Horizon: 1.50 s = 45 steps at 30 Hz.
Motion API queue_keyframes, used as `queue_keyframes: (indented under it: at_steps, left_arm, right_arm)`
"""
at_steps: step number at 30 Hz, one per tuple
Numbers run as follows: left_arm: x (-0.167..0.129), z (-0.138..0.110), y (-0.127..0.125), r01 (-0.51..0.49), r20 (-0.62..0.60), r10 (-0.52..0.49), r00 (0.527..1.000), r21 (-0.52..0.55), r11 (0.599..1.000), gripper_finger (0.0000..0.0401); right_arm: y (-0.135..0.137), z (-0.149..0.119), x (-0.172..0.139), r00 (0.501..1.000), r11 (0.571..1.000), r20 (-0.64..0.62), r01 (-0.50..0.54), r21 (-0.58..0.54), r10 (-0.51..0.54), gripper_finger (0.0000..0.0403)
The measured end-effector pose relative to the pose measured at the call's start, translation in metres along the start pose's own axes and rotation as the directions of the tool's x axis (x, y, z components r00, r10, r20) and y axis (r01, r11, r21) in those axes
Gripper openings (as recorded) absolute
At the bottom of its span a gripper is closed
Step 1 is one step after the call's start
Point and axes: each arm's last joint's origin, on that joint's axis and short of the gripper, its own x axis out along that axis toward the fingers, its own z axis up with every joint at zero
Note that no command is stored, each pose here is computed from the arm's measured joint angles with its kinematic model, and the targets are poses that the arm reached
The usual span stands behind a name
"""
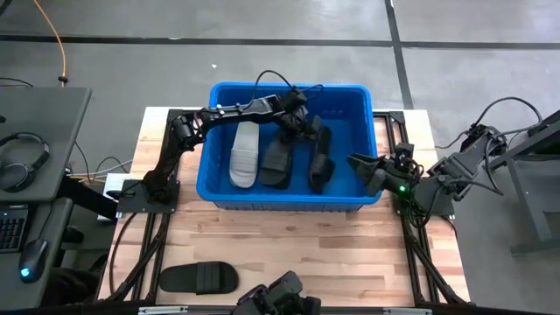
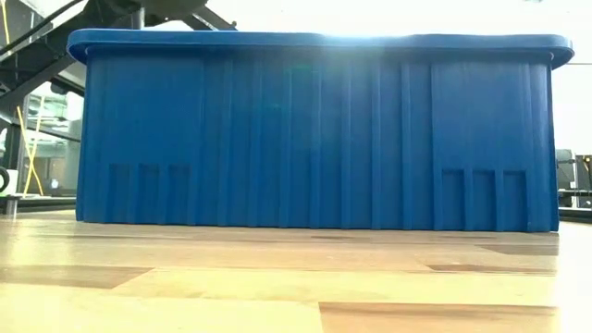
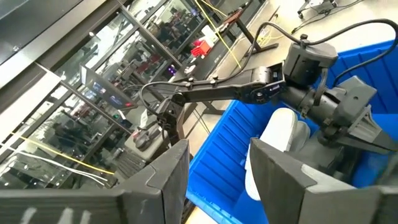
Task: Pick and place slides into bin
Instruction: Put the black slide into the blue bin, then stack the black slide on top of the black slide in the blue bin
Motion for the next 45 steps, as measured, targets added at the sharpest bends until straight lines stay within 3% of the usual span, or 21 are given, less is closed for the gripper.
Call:
queue_keyframes:
  at_steps: [3, 9, 18, 24, 29, 32, 36, 42, 45]
  left_arm:
    - [0.000, 0.000, 0.000, -0.017, 0.027, 0.018, 0.999, -0.021, 1.000, 0.0146]
    - [0.000, 0.002, 0.001, -0.019, 0.037, 0.022, 0.999, -0.066, 0.998, 0.0114]
    - [0.001, 0.001, -0.011, 0.119, -0.035, -0.119, 0.992, -0.013, 0.993, 0.0077]
    - [-0.027, -0.007, -0.048, 0.192, -0.007, -0.193, 0.981, 0.168, 0.967, 0.0066]
    - [-0.051, -0.012, -0.078, 0.246, 0.020, -0.256, 0.967, 0.213, 0.946, 0.0065]
    - [-0.067, -0.021, -0.101, 0.302, -0.005, -0.312, 0.950, 0.273, 0.914, 0.0064]
    - [-0.093, -0.046, -0.140, 0.399, -0.068, -0.406, 0.911, 0.394, 0.828, 0.0064]
    - [-0.131, -0.091, -0.182, 0.407, -0.038, -0.464, 0.885, 0.547, 0.732, 0.0047]
    - [-0.148, -0.113, -0.192, 0.373, -0.007, -0.449, 0.894, 0.566, 0.735, 0.0034]
  right_arm:
    - [0.000, 0.000, 0.000, 1.000, 1.000, 0.001, -0.001, 0.003, 0.001, 0.0157]
    - [0.000, 0.000, 0.000, 1.000, 1.000, 0.004, 0.001, 0.003, -0.001, 0.0157]
    - [-0.001, 0.001, 0.001, 1.000, 1.000, 0.022, 0.017, -0.010, -0.017, 0.0156]
    - [-0.002, 0.000, 0.001, 1.000, 1.000, 0.021, 0.020, -0.018, -0.020, 0.0162]
    - [-0.002, 0.001, 0.002, 0.999, 0.999, 0.024, 0.025, -0.023, -0.024, 0.0161]
    - [-0.003, 0.000, 0.002, 1.000, 0.999, 0.008, 0.022, -0.037, -0.022, 0.0162]
    - [-0.005, -0.001, 0.002, 1.000, 0.997, -0.001, 0.025, -0.079, -0.025, 0.0161]
    - [-0.007, -0.003, 0.002, 0.999, 0.993, -0.025, 0.025, -0.114, -0.028, 0.0154]
    - [-0.007, -0.003, 0.002, 0.999, 0.993, -0.030, 0.023, -0.112, -0.026, 0.0154]
